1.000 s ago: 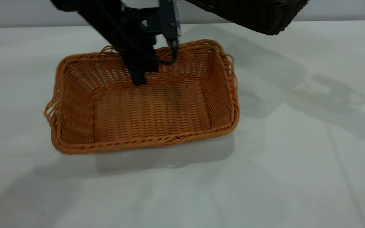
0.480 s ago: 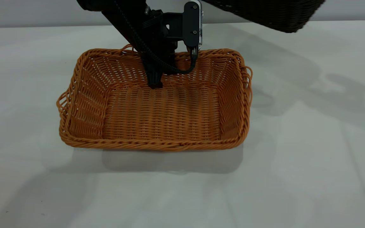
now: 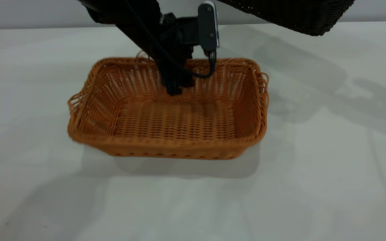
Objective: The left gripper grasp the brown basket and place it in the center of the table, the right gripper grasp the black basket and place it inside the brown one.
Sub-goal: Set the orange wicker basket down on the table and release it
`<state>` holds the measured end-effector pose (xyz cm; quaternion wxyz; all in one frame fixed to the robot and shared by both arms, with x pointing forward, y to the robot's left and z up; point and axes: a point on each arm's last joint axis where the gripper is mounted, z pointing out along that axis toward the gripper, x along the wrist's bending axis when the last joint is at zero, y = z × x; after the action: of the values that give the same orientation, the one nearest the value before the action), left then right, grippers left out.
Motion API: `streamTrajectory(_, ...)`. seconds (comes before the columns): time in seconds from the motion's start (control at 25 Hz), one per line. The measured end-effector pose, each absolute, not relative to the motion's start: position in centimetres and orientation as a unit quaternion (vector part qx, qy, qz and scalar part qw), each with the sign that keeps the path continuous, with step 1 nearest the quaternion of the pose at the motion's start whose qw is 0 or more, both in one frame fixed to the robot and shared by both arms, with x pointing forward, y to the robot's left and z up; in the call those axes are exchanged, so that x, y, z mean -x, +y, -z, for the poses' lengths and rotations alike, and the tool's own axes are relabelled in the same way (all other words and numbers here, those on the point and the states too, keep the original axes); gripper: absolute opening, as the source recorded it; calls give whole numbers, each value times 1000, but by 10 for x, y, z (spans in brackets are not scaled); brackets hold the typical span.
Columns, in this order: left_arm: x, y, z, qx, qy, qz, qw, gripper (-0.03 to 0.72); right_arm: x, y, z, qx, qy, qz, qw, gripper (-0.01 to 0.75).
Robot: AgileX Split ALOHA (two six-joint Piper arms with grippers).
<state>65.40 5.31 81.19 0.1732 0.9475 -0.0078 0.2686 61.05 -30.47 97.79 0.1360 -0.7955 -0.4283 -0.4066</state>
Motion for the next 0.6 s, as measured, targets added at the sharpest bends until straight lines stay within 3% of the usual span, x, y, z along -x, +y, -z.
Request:
streamTrajectory(0.32, -645, 40, -824, -946, -23, -267, 181, 568, -611, -307, -979, 798, -417, 413, 138, 88)
streamTrajectory(0.6, -619, 39, -900, -969, -26, -169, 180, 561, -612, -332, -981, 812, -372, 430, 132, 88)
